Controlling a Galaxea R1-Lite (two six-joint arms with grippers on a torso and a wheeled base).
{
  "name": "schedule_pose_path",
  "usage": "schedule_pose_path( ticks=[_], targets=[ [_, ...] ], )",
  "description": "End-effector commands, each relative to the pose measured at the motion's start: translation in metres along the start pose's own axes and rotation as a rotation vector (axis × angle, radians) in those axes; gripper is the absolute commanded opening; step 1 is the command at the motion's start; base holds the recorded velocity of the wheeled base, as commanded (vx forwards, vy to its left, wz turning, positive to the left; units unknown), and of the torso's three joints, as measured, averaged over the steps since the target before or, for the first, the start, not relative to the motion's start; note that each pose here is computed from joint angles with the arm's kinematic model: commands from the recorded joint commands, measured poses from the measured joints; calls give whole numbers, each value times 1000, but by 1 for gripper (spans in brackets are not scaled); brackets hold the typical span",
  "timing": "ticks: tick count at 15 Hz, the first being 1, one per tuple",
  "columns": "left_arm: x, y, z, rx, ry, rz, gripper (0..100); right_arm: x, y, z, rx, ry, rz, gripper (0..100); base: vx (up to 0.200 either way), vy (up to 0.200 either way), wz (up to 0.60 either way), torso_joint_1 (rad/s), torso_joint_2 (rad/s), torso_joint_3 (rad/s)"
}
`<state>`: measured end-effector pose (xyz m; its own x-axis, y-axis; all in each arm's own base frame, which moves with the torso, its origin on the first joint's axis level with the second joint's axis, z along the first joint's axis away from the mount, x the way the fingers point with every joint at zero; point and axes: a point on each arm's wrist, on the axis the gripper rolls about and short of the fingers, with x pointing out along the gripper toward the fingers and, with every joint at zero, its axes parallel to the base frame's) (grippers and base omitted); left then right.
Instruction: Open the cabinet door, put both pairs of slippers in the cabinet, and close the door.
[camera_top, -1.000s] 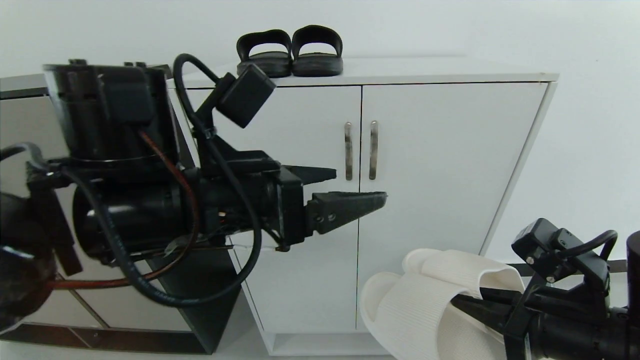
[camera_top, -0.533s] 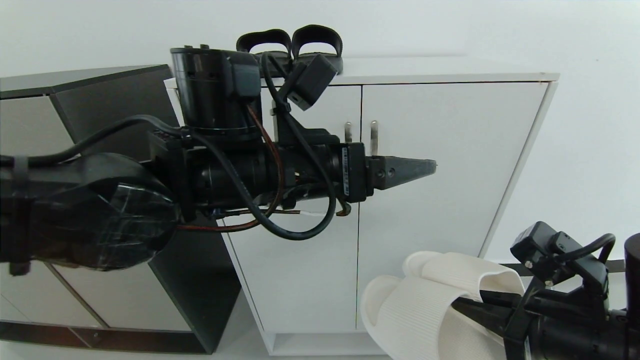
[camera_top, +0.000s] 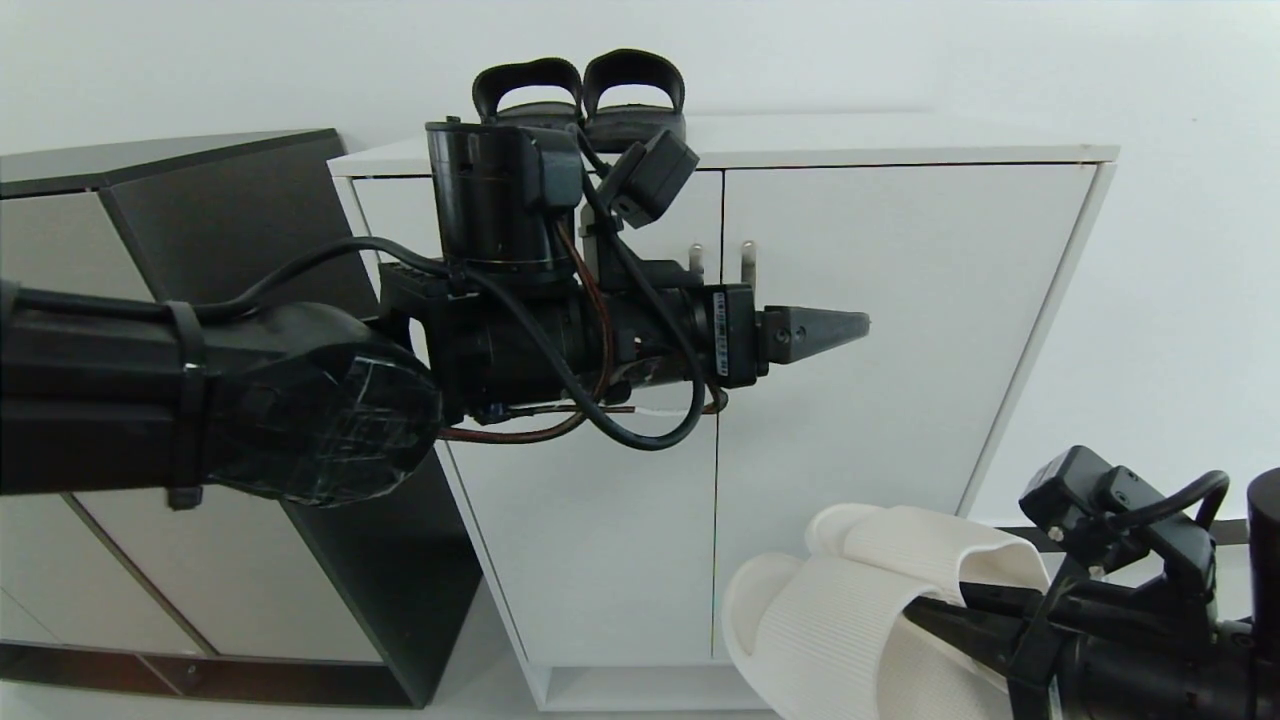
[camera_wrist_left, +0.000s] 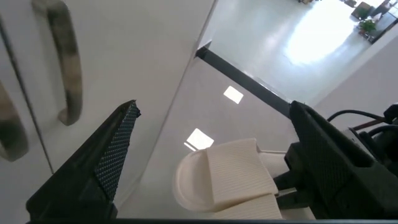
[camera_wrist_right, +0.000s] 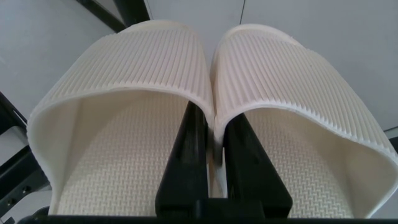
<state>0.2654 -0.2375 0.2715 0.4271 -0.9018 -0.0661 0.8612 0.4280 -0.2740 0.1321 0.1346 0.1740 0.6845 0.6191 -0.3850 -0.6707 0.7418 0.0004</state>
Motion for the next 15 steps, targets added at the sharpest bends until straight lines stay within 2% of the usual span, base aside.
schedule_pose_path(
  ticks=[1,2,3,5,15],
  targets=[
    [0,4,1,-1,-3,9,100,1,0,0,0,3,0,0,0,0,0,0,0,0],
    [-4,13,6,2,-21,37,100,1,0,0,0,3,0,0,0,0,0,0,0,0],
    [-5,14,7,2,-24,41,100,1,0,0,1,3,0,0,0,0,0,0,0,0],
    [-4,26,8,0,-30,70,100,2,0,-1,-1,6,0,0,0,0,0,0,0,0],
    [27,46,7,4,-49,104,100,3,0,-1,1,9,2,0,0,0,0,0,0,0]
  ],
)
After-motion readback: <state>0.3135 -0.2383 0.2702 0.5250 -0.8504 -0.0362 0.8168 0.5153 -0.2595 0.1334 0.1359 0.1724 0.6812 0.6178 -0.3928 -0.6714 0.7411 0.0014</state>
